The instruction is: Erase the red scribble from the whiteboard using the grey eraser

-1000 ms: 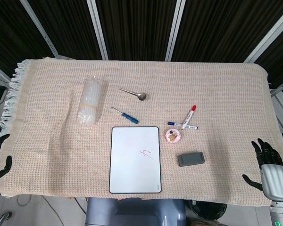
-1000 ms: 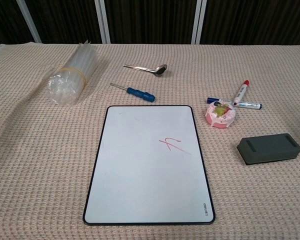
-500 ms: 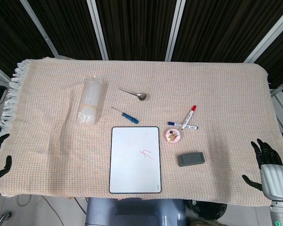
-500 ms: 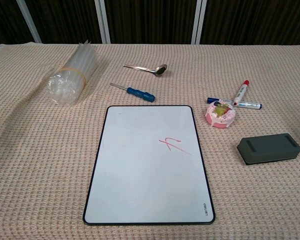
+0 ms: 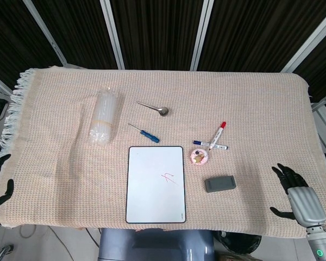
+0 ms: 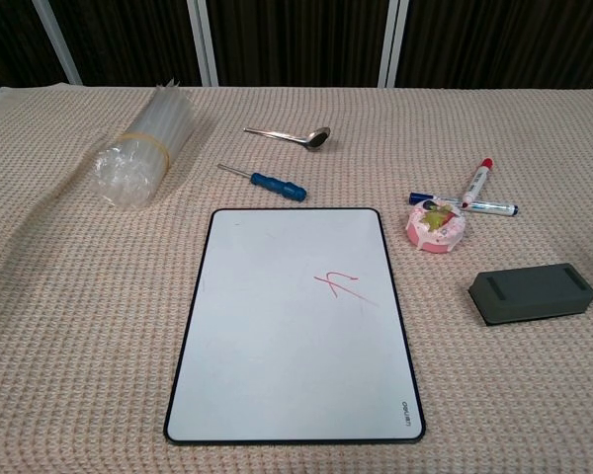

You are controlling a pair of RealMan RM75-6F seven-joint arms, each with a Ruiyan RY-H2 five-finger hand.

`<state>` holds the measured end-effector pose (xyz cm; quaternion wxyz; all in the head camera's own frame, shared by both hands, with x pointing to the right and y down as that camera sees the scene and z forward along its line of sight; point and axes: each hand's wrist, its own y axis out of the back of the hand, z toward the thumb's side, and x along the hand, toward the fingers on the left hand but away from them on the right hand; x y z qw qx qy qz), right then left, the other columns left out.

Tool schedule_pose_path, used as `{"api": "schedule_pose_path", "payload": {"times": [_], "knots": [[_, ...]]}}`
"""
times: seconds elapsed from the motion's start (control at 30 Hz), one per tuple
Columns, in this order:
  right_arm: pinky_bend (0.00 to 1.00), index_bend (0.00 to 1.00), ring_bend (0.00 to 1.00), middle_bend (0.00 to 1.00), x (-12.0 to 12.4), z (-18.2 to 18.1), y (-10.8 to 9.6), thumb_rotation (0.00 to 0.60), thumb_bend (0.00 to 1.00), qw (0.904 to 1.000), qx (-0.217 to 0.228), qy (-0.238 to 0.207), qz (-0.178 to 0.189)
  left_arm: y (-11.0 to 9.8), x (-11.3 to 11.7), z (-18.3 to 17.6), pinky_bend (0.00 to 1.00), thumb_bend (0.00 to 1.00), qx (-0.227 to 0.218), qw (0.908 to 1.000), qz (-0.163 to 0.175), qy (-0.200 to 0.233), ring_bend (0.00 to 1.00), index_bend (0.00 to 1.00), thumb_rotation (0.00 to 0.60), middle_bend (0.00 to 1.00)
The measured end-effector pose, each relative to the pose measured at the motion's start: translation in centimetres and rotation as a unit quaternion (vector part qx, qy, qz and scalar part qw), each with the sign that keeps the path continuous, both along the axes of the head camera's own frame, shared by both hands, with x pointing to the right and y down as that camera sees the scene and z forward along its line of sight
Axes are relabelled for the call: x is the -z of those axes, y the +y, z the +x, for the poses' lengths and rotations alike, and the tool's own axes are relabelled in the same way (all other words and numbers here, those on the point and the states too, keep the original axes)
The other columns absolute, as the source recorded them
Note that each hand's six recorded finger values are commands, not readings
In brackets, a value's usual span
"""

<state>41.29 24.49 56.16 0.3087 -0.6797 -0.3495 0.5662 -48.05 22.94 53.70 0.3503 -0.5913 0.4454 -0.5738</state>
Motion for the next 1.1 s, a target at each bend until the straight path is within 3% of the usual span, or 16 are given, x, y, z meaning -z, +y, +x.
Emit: {"api": "schedule_pose_path", "payload": {"times": [0.23, 0.43, 0.73, 1.1], "knots": [[0.17, 0.06, 0.13, 0.15, -2.7, -1.2, -2.2, 0.6, 0.18, 0.9976, 0.03, -0.024, -0.057, 0.0, -0.1, -0.1, 0.04, 0.48, 0.002, 1.0, -0.001, -0.002, 0.0, 0.14, 0.6, 0.01], [0.2, 0.1, 0.17, 0.19, -5.0, -2.7, -3.9, 0.6, 0.21, 0.995, 0.054, -0.028, -0.079, -0.1, 0.0, -0.2, 0.04, 0.48, 0.006, 1.0, 0.0, -0.003, 0.0, 0.14, 0.6, 0.01], [0.29, 0.22, 0.26, 0.28, -8.0, -5.6, -4.8, 0.6, 0.26, 0.9921, 0.09, -0.025, -0.085, -0.2, 0.0, -0.5, 0.04, 0.48, 0.013, 0.9999, -0.002, -0.002, 0.0, 0.14, 0.6, 0.01], [0.36, 0.25, 0.31, 0.31, -9.4, -7.7, -4.4, 0.6, 0.27, 0.9894, 0.115, -0.022, -0.086, -0.4, 0.0, -0.6, 0.04, 0.48, 0.018, 0.9998, 0.0, -0.006, 0.0, 0.14, 0.6, 0.01]]}}
